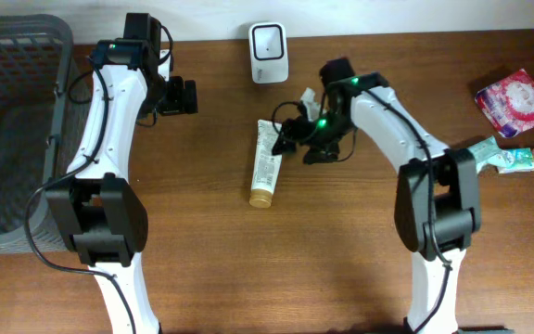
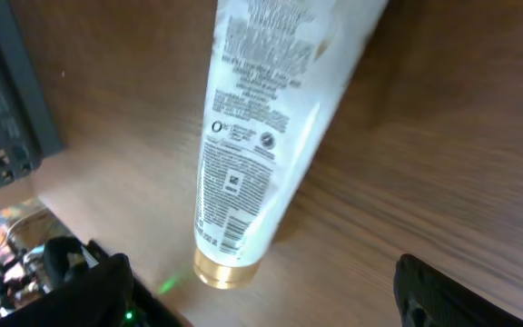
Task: Scan the item barcode
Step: 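Reach the right gripper to the Pantene tube and grasp it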
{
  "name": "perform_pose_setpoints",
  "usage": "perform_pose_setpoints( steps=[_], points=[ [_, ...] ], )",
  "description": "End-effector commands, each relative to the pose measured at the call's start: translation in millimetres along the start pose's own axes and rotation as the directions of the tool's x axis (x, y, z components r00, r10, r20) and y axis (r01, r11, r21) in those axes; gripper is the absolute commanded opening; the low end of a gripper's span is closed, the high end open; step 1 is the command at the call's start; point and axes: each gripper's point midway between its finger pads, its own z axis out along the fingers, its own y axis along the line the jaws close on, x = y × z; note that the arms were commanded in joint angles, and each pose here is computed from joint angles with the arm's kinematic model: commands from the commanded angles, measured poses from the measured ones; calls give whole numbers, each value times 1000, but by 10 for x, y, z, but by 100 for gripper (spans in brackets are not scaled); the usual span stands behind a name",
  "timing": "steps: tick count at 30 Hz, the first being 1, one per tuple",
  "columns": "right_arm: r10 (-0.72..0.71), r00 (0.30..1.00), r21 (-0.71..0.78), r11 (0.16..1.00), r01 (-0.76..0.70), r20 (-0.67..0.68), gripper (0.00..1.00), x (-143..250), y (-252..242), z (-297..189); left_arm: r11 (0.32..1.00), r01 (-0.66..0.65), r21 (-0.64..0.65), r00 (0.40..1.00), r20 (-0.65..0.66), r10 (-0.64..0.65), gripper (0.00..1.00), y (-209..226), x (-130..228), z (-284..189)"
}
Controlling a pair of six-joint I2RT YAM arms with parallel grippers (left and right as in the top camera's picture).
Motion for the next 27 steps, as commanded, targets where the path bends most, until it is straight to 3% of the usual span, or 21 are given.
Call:
perform_pose_setpoints(
  steps=[1, 5, 7, 11, 21, 23, 24, 25, 26, 27],
  points=[
    [61, 996, -17, 998, -62, -59, 86, 150, -82, 308, 1000, 12, 12, 1000, 8, -12, 99, -23, -24, -28],
    [118, 993, -44, 992, -118, -6, 86, 111, -279, 557, 1000, 12, 12, 1000, 8, -12, 99, -23, -24, -28],
    [87, 996, -147, 985, -84, 15, 86, 97, -217, 680, 1000, 12, 12, 1000, 8, -12, 99, -23, -25, -28],
    [141, 989, -175, 976, -130, 52, 72, 52, -279, 776, 1000, 12, 12, 1000, 8, -12, 99, -23, -24, -28],
    [101, 987, -113, 990, -86, 128, 60, -90, -356, 845, 1000, 12, 12, 1000, 8, -12, 99, -23, -24, -28],
    [85, 988, -105, 992, -71, 126, 47, -79, -338, 922, 1000, 12, 12, 1000, 8, -12, 99, -23, -24, -28],
    [74, 989, -107, 992, -61, 128, 35, -83, -316, 945, 1000, 12, 12, 1000, 8, -12, 99, -23, -24, -28],
    [63, 988, -96, 994, -49, 141, 10, -102, -308, 960, 1000, 12, 12, 1000, 8, -12, 99, -23, -24, -28],
    [51, 987, -86, 996, -38, 153, 4, -121, -298, 969, 1000, 12, 12, 1000, 8, -12, 99, -23, -24, -28],
    [36, 985, -93, 995, -21, 167, 4, -161, -271, 955, 1000, 12, 12, 1000, 8, -12, 99, -23, -24, -28]
  ],
)
